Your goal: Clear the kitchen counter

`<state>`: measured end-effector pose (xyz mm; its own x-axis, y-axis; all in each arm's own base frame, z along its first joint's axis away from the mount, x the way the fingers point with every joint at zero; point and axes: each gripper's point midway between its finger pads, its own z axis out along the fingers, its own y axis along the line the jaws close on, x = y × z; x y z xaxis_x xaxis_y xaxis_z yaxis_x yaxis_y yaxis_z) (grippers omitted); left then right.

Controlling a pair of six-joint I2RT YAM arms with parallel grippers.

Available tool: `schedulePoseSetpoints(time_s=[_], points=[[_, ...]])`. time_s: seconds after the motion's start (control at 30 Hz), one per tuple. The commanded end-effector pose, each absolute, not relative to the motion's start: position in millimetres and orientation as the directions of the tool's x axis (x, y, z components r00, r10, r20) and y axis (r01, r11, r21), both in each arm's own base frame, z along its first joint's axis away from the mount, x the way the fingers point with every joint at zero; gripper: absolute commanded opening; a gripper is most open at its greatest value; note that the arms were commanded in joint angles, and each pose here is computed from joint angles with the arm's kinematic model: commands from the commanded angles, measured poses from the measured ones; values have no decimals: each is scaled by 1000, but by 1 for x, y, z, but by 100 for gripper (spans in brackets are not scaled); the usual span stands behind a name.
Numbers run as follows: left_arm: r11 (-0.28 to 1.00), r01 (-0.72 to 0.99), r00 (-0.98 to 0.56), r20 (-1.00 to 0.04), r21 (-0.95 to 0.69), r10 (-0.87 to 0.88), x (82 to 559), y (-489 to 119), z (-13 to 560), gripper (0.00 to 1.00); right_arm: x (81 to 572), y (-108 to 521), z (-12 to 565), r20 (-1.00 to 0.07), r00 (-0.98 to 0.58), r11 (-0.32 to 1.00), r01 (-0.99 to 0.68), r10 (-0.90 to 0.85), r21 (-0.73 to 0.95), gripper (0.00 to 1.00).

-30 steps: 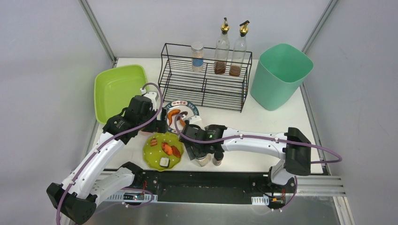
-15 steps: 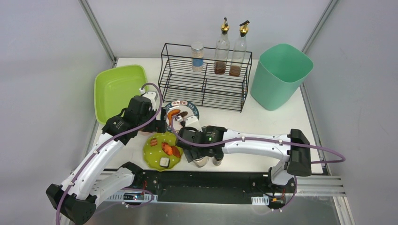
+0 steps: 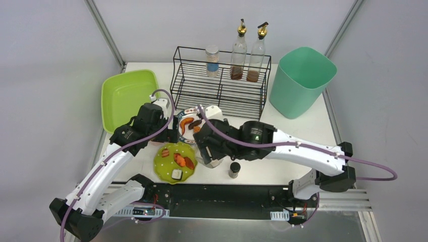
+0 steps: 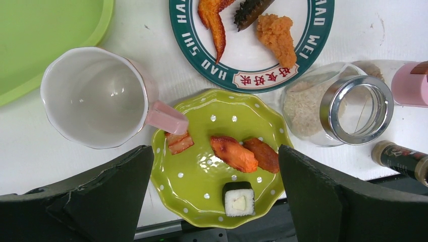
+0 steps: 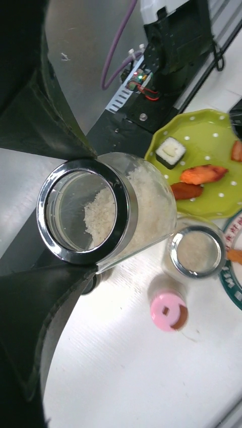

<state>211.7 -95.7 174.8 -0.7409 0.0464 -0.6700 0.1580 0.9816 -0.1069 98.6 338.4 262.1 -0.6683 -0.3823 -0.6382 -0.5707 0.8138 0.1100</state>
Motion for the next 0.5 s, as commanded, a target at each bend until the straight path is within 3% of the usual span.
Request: schedulePoseSetpoints(time_s=[0.0,0.47], points=[[985,133,-735,-677,-107,26,211,-92,176,99,133,310,312,-729,-598,837,-544,-333,64,16],[988,128,-748,-663,-91,36,213,-91,170,99,259,263,348,-761,-638,939,-321,-119,121,15]])
